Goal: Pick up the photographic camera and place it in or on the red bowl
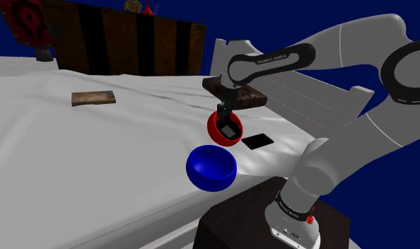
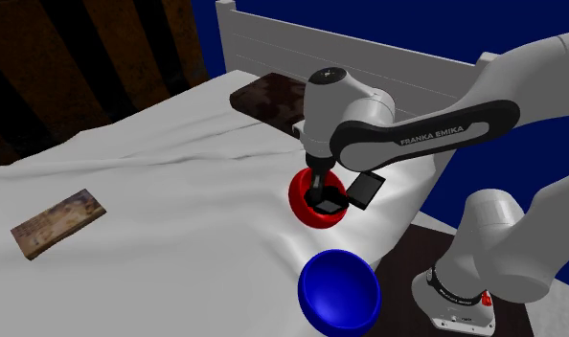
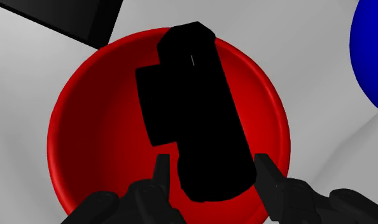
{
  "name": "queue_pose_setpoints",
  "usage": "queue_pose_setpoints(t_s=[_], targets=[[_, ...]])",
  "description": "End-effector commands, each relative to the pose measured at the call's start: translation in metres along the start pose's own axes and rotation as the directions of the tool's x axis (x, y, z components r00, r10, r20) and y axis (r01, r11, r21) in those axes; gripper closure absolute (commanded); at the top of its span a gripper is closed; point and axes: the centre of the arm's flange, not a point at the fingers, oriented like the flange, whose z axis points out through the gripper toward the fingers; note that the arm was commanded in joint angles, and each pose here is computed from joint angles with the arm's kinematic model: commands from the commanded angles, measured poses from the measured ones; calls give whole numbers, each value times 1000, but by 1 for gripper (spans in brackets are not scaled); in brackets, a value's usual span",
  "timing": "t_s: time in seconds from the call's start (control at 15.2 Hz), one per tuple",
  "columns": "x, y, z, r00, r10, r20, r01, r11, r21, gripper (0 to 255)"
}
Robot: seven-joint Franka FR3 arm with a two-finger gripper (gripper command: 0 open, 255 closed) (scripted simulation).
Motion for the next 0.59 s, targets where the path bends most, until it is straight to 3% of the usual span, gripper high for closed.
queue_pose_setpoints(t_s=[0.0, 0.2, 0.26, 0.53], targets=[[0, 0, 1, 1000, 0, 1, 0, 1000, 0, 255], [0, 0, 1, 1000, 0, 1, 0, 1000, 0, 255], [0, 0, 1, 1000, 0, 1, 0, 1000, 0, 0], [0, 0, 1, 1000, 0, 1, 0, 1000, 0, 0]])
